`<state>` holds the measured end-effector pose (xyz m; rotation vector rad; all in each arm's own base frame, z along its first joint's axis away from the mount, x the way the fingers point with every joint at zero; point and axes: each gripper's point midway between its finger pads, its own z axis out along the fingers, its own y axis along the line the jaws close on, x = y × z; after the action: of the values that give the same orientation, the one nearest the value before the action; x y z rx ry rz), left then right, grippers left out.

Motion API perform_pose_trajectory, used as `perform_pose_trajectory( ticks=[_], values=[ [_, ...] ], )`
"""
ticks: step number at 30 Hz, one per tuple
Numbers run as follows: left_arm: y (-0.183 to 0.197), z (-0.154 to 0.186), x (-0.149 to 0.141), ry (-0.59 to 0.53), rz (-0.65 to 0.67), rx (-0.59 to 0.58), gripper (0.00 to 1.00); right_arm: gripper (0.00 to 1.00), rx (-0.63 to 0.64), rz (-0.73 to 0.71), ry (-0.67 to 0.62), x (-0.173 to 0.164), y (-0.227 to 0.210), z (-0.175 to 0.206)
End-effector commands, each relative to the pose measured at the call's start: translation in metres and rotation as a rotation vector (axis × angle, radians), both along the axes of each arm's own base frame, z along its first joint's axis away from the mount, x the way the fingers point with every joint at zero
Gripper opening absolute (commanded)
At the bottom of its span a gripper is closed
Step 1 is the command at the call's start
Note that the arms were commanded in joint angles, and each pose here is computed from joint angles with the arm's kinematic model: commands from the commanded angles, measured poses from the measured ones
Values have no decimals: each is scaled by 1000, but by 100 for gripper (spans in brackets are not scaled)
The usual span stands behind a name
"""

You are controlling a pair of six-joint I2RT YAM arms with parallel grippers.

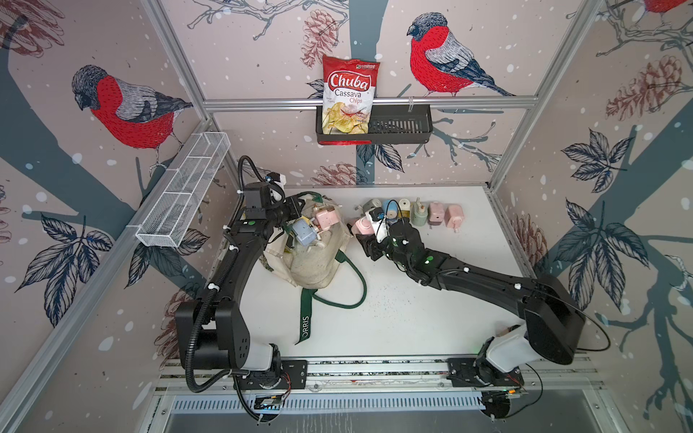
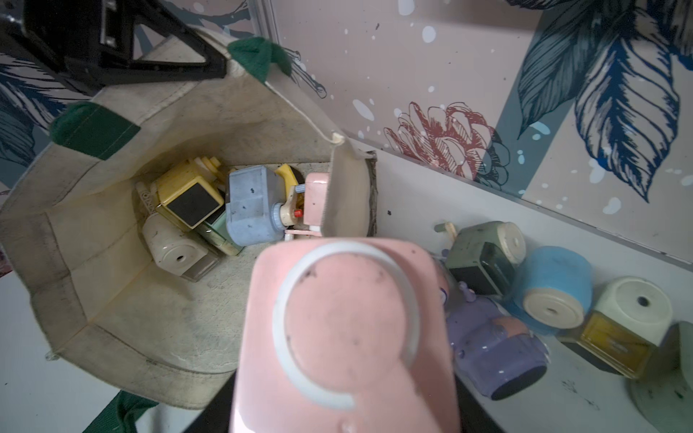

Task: Take out the pencil sharpeners from the tote bags
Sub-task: Place the pencil sharpener at the center of the board.

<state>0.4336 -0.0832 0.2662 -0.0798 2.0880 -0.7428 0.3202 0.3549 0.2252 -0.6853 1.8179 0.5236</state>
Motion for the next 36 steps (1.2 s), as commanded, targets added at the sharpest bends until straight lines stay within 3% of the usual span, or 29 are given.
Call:
perform_pose_trajectory(
  ticks=[1,9,18,36],
  values=[
    [-5,14,3,-49,-22,-19,0,60,117,-106,-24,19,-20,20],
    [-6,13,3,-47,-24,-23,0,60,142,-416,67,67,-89,-15],
    [-6,14,2,-48,-26,-24,0,60,108,-638,234,97,-138,-74],
    [-7,15,2,-49,-26,-25,0,60,21,-702,415,116,-139,-133]
  ],
)
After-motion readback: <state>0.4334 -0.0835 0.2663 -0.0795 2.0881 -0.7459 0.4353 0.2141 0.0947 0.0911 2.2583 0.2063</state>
